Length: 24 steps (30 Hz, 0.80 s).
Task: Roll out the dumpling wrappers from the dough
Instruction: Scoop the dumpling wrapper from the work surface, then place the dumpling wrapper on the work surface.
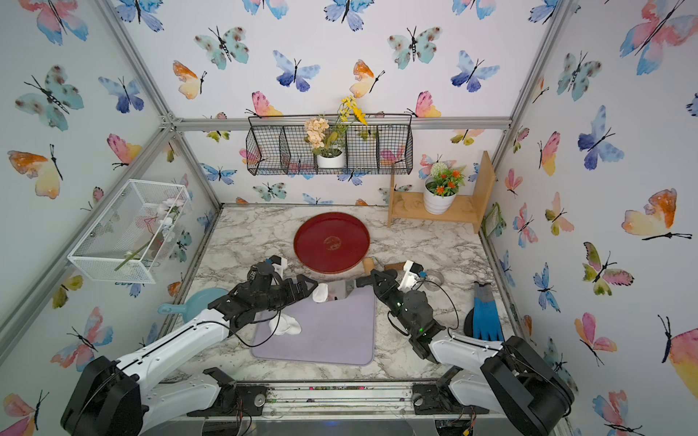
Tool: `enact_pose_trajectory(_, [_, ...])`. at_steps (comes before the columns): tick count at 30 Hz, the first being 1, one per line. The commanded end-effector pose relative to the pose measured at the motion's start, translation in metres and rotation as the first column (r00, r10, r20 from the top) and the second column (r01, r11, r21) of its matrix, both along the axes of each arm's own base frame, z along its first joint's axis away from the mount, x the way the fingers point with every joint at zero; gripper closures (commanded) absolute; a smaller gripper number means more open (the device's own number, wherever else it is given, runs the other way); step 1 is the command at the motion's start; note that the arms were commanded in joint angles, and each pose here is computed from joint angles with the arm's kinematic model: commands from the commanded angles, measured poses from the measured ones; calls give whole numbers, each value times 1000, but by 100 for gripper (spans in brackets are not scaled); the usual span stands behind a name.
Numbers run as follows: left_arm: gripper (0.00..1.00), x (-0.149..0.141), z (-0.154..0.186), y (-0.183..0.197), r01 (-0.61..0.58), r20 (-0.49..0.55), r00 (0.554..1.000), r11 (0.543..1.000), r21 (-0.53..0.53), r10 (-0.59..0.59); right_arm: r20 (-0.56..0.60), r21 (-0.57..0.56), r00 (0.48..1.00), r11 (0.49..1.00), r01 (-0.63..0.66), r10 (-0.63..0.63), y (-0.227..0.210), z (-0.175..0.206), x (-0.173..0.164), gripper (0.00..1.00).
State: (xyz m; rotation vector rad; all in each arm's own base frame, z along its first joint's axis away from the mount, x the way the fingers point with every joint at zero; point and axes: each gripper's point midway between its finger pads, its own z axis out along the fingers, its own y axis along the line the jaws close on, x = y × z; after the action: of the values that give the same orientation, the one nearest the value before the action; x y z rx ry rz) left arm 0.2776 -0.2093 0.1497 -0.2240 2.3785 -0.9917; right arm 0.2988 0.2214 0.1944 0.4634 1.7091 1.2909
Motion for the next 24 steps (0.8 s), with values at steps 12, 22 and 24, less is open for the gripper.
enact_pose_trajectory(12, [1, 30, 23, 27, -26, 70, 997, 999, 47, 22, 204, -185, 978, 980, 77, -38, 44, 58, 109, 98])
enact_pose_trajectory(22, [1, 39, 10, 48, -64, 70, 996, 996, 64, 59, 161, -397, 983, 917, -20, 91, 81, 47, 163, 98])
enact_pose_trajectory(24, [1, 39, 9, 49, -67, 73, 995, 996, 66, 62, 137, -437, 983, 898, -49, 120, 88, 45, 170, 98])
